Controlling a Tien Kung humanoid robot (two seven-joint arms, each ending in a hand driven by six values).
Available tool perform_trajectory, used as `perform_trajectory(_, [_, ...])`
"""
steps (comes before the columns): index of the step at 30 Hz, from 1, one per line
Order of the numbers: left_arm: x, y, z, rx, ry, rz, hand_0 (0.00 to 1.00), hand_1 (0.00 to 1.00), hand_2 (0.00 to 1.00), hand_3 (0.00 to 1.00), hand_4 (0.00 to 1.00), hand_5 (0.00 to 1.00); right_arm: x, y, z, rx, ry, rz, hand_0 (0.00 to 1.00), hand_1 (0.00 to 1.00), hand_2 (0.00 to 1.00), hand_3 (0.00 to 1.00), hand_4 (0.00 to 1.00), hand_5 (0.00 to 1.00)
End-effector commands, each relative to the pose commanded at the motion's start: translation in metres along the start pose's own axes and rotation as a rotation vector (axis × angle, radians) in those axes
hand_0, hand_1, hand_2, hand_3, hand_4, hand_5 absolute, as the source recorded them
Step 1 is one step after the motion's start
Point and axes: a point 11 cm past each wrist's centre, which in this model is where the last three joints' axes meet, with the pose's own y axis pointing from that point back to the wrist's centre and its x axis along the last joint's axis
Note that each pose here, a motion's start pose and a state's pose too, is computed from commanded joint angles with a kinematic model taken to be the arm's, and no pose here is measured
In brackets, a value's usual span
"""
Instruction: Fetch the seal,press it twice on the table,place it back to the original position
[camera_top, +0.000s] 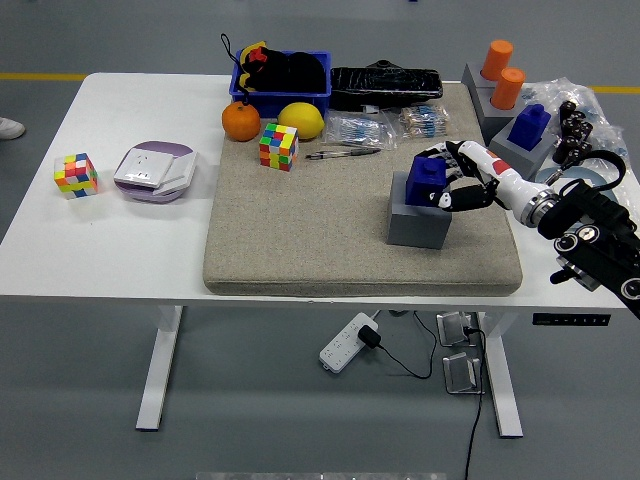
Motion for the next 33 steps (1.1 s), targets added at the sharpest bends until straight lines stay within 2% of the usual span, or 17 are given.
perform_trajectory(5, [0.0, 0.0, 0.0004, -0.001, 0.0, 0.0, 0.819, 0.8, 0.766, 0.818, 0.779, 0.277, 0.0005, -0.001, -0.0013, 0.002, 0.002, 0.004, 0.548, 0.442, 0.429, 0.467, 0.543, 0.002])
perform_trajectory(6, [0.0, 0.0, -0.0001, 0.001, 0.001, 0.0, 0.82, 0.8, 0.766, 0.818, 0.779, 0.278, 0.0006, -0.0012, -0.0013, 0.002, 0.003, 0.006, 0.631, 0.548, 0.538, 0.575, 0.625, 0.002])
perform_trajectory(11, [0.0, -0.0002, -0.0019, 0.005, 0.001, 0.0, 0.82, 0.8, 0.766, 0.818, 0.779, 0.278, 0.0013, -0.0015, -0.0014, 0.002, 0.004, 0.011, 0.631, 0.548, 0.538, 0.575, 0.625, 0.002])
perform_trajectory(12, [0.0, -0.0001, -0.0017, 0.004, 0.002, 0.0, 0.82, 0.8, 0.766, 0.818, 0.778, 0.277, 0.0015, -0.0016, -0.0015, 0.003, 0.005, 0.012, 0.711, 0.694, 0.688, 0.731, 0.791, 0.002])
perform_trajectory(17, [-0.0006, -0.0002, -0.0005, 0.001, 0.001, -0.002, 0.82, 0.8, 0.766, 0.818, 0.778, 0.277, 0.0013, -0.002, -0.0021, 0.002, 0.008, 0.01, 0.711, 0.694, 0.688, 0.731, 0.791, 0.002])
perform_trajectory(18, [-0.0007, -0.0002, -0.0005, 0.001, 0.001, -0.002, 0.82, 0.8, 0.766, 0.818, 0.778, 0.277, 0.0013, -0.002, -0.0021, 0.002, 0.008, 0.01, 0.74, 0.742, 0.742, 0.77, 0.808, 0.002])
perform_trajectory(23, [-0.0007, -0.0002, -0.0014, 0.003, -0.001, -0.002, 0.82, 0.8, 0.766, 0.818, 0.778, 0.277, 0.0005, -0.0019, -0.0015, -0.002, 0.012, 0.003, 0.74, 0.742, 0.742, 0.77, 0.808, 0.002])
perform_trajectory(24, [-0.0006, -0.0002, -0.0013, 0.003, -0.001, -0.002, 0.82, 0.799, 0.766, 0.818, 0.778, 0.277, 0.0004, -0.0021, -0.0017, -0.003, 0.012, 0.003, 0.771, 0.795, 0.796, 0.806, 0.825, 0.002])
perform_trajectory(33, [0.0005, 0.0001, -0.0005, 0.003, -0.005, 0.0, 0.82, 0.799, 0.766, 0.817, 0.778, 0.277, 0.0017, -0.0022, -0.0023, -0.002, 0.013, 0.004, 0.779, 0.808, 0.81, 0.825, 0.84, 0.002])
